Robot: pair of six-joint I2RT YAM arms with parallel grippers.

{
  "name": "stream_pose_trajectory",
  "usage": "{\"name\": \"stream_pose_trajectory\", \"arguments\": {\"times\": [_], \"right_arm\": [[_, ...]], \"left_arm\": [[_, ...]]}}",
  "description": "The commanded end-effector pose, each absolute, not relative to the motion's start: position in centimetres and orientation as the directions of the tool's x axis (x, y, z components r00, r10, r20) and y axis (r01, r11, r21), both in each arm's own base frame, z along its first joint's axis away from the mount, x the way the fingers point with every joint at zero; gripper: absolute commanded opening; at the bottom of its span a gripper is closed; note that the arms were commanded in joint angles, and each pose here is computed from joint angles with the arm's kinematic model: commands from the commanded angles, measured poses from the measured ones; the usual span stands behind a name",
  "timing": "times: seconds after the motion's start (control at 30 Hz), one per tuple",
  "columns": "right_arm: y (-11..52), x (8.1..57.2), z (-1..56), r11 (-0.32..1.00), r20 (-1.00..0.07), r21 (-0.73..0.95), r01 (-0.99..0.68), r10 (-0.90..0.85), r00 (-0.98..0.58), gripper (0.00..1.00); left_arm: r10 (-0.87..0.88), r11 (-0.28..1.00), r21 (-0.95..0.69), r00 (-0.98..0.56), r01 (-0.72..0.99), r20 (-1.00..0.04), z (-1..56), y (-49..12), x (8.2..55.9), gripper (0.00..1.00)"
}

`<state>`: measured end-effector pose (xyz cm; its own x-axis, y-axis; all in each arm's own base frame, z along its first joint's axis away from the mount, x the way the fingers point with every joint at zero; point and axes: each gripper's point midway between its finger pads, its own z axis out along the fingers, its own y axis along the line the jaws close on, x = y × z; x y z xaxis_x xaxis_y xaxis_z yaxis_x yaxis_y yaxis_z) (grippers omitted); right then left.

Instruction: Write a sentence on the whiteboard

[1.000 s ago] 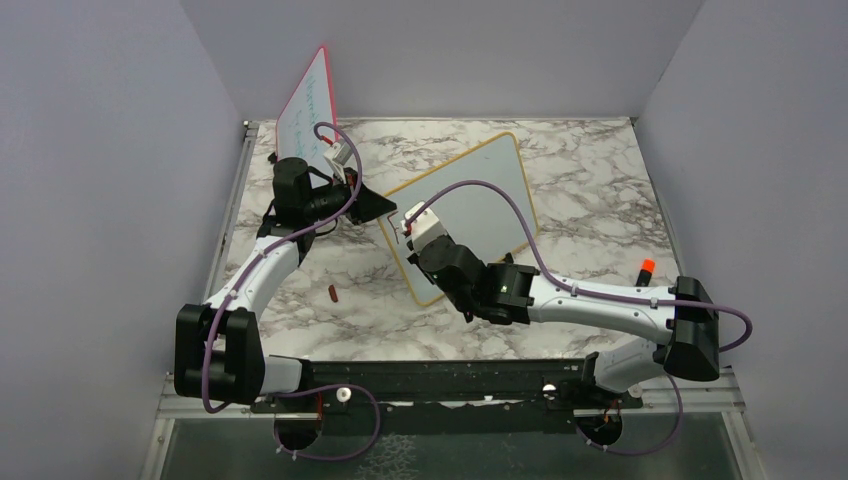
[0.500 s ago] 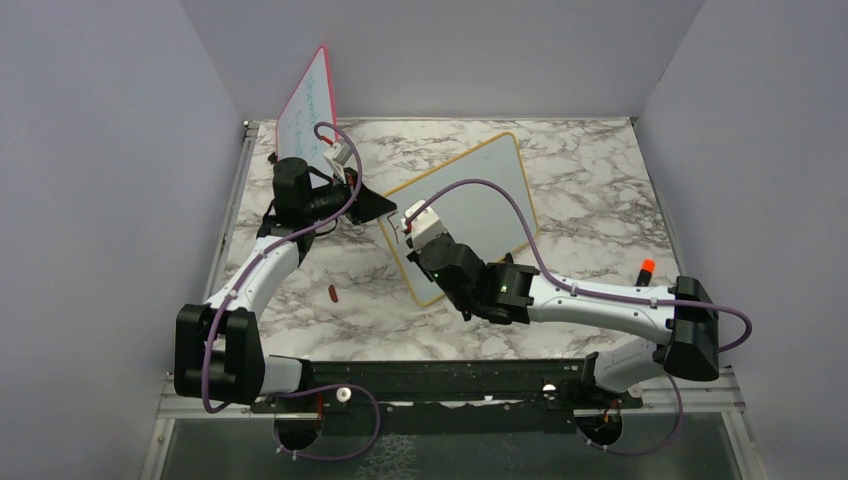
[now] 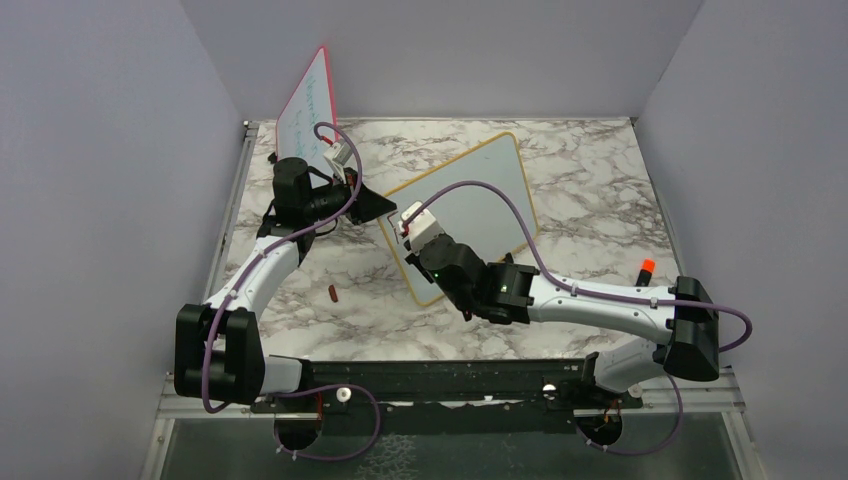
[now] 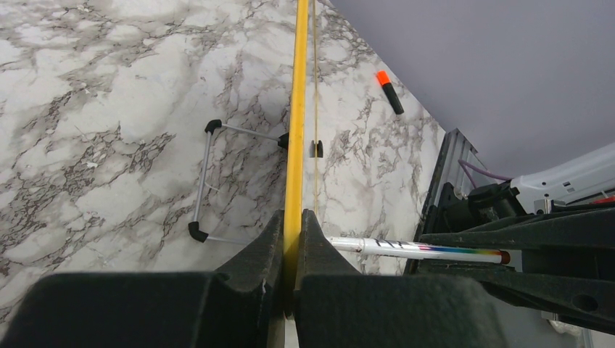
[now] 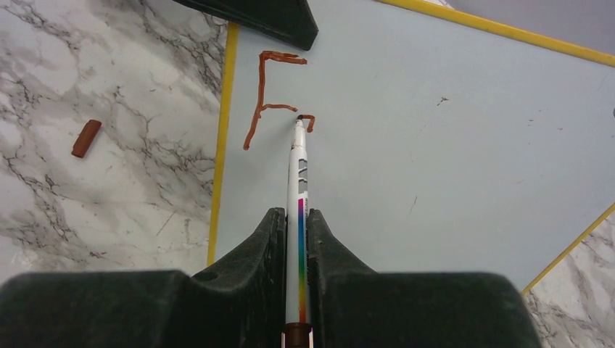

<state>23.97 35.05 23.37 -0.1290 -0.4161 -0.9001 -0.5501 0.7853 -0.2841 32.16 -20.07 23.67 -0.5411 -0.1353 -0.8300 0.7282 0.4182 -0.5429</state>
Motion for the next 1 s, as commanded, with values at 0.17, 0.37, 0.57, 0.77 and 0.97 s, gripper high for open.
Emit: {"name": "stream_pose_trajectory", "arguments": {"times": [0.17,0.37,0.57,0.77,0.97], "right_arm": [[36.0,23.6,23.6,0.756,-0.9,-0.264,-0.599,-0.417,-0.13,0.01],[35.7,23.3,22.9,0.745,-0.885,-0.272,-0.609,-0.443,-0.146,0.01],[35.4,23.1,22.2,0.734,-0.869,-0.281,-0.619,-0.468,-0.16,0.01],[34.9,23.0,21.6,0.732,-0.857,-0.295,-0.615,-0.487,-0.17,0.01],[34.3,23.2,21.7,0.738,-0.85,-0.314,-0.598,-0.499,-0.169,0.01]], "left_arm": [[-0.09,0.392,-0.575,-0.592,0.719,-0.801,22.0,-20.8,31.0,0.0],[-0.089,0.394,-0.575,-0.592,0.718,-0.801,22.0,-20.8,31.1,0.0],[-0.089,0.393,-0.573,-0.59,0.719,-0.802,22.0,-20.8,31.1,0.0],[-0.088,0.396,-0.572,-0.59,0.718,-0.802,22.0,-20.8,31.1,0.0],[-0.087,0.395,-0.574,-0.593,0.718,-0.801,21.9,-20.8,31.1,0.0]]}}
